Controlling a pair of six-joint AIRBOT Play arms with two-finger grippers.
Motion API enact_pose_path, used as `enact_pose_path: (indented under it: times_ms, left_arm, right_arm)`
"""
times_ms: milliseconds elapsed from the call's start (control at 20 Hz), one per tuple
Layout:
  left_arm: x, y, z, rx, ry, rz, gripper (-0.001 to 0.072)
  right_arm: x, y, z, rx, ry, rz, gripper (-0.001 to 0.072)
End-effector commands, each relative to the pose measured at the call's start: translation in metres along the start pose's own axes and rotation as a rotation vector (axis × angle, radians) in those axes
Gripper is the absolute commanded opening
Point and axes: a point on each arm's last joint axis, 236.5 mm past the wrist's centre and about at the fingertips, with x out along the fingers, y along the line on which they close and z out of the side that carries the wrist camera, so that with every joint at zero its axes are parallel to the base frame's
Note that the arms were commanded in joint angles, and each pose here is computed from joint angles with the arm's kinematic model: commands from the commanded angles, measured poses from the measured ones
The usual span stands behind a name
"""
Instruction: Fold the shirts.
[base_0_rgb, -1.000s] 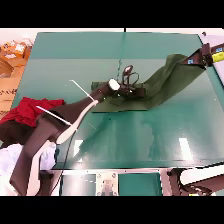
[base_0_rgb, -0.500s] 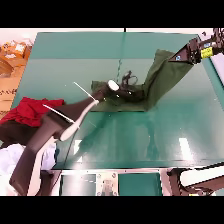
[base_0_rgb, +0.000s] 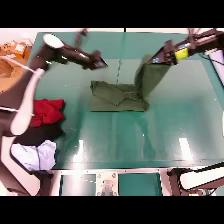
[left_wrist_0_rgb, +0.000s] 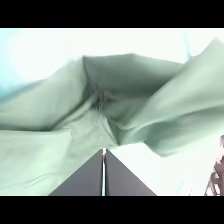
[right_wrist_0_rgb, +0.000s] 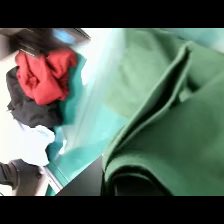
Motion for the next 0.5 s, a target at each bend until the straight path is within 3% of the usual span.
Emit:
enact_pose_path:
  times_ms: [0,200,300,350,400,450]
  left_arm:
    - [-0.074,0.011,0.015,0.010,-0.057,0.055,0.0024]
    - [-0.093,0.027,0.015,0.000,-0.065,0.094,0.0023]
    - [-0.093,0.030,0.010,0.010,-0.041,0.108,0.0023]
    - [-0.093,0.030,0.007,0.009,-0.028,0.104,0.0023]
    - [-0.093,0.029,0.004,0.008,-0.015,0.101,0.0024]
    - [-0.093,0.030,0.001,0.009,-0.003,0.105,0.0023]
  right_arm:
    - [0.075,0.022,0.004,-0.007,-0.007,0.027,0.0017]
    - [0.211,0.025,-0.004,0.016,-0.026,0.018,0.0027]
    - [0.280,0.033,-0.019,0.057,-0.024,0.049,0.0331]
    - [0.303,0.039,-0.035,0.077,0.012,0.073,0.0422]
    - [0.310,0.038,-0.046,0.072,0.051,0.074,0.0443]
    - [0.304,0.033,-0.052,0.067,0.093,0.068,0.0381]
